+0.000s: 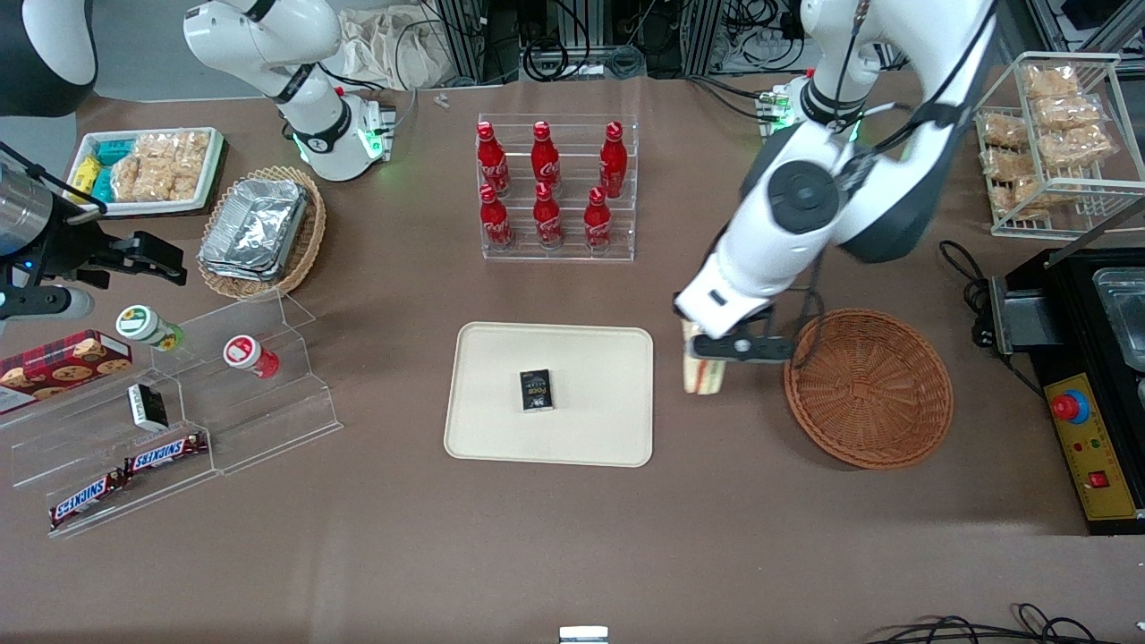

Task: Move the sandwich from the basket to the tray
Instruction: 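Lift the sandwich and carry it toward the cream tray, then lower the sandwich onto the tray beside the black packet and release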

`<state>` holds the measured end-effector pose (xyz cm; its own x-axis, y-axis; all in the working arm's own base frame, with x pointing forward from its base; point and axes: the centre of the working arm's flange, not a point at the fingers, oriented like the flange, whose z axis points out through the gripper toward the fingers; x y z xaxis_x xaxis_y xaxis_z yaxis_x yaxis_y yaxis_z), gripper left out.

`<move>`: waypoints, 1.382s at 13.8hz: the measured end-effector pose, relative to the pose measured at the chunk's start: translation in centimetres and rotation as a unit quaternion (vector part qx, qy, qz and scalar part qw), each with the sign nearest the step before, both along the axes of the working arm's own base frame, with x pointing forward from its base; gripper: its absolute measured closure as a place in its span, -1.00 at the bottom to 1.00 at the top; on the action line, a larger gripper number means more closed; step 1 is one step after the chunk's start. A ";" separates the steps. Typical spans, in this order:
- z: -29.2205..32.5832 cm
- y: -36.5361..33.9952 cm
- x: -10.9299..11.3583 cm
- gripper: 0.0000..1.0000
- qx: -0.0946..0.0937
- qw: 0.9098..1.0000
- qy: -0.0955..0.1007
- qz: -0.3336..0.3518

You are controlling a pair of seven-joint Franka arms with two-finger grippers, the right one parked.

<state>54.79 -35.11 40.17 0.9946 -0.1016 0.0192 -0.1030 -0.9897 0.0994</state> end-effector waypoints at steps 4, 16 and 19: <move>-7.3 -4.5 0.5 0.63 -0.016 0.999 -0.007 -0.037; -15.0 -4.8 1.5 0.18 -0.022 0.999 0.023 -0.035; -15.0 -4.7 1.5 -0.44 -0.019 0.999 0.027 -0.024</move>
